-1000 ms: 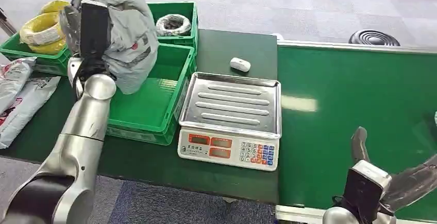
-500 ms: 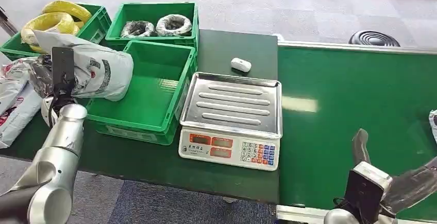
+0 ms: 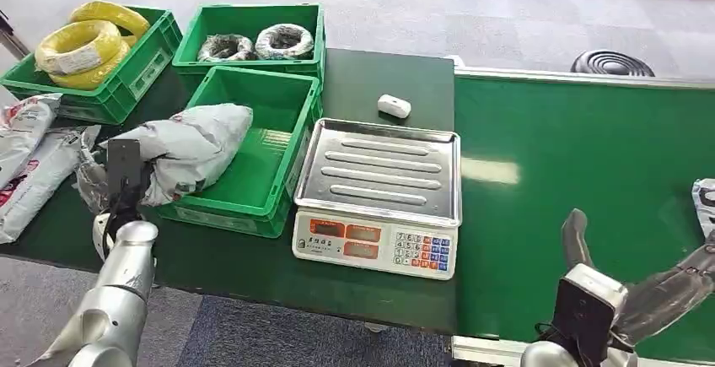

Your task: Moved the parcel from conveyor to table for the left to box.

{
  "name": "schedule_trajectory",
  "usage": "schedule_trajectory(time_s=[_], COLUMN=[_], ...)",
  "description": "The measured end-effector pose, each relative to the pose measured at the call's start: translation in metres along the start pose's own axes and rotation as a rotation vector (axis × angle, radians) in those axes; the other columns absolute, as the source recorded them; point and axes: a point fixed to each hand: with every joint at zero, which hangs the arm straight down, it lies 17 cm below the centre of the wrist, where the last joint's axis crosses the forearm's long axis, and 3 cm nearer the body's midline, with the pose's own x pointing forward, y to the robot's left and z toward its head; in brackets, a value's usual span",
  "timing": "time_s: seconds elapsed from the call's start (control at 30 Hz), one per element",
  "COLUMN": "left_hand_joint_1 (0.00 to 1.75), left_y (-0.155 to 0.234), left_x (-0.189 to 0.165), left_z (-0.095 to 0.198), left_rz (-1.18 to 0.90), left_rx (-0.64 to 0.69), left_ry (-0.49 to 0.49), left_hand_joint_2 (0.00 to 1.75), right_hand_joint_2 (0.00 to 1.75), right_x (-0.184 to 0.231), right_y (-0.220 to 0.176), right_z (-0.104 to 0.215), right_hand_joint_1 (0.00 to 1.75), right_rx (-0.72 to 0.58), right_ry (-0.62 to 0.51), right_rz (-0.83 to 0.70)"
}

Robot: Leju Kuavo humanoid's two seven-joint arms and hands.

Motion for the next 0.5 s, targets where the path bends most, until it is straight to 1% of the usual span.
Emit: schedule_trajectory(time_s=[0.3,0.37,0.5], left_hand_joint_1=[0.0,0.0,0.0], left_y=[-0.003,-0.004,-0.004], left_x=[0.002,0.009,0.021], left_z=[0.005,0.009,0.027], left_rz=[0.025,0.051,0.094], left_rx=[-0.011,-0.018,-0.029], left_ry=[-0.003,-0.025,-0.061], left_hand_joint_2=[1.75,1.75,1.75], right_hand_joint_2=[1.75,1.75,1.75], right_x=[0.0,-0.005,-0.016], right_y=[0.005,0.013,0.042], right_z=[0.003,0.007,0.019], right_hand_joint_1=[0.0,0.0,0.0], right_rx=[0.011,0.035,0.112], right_ry=[0.008,0.036,0.093], right_rz=[-0.014,-0.02,-0.017])
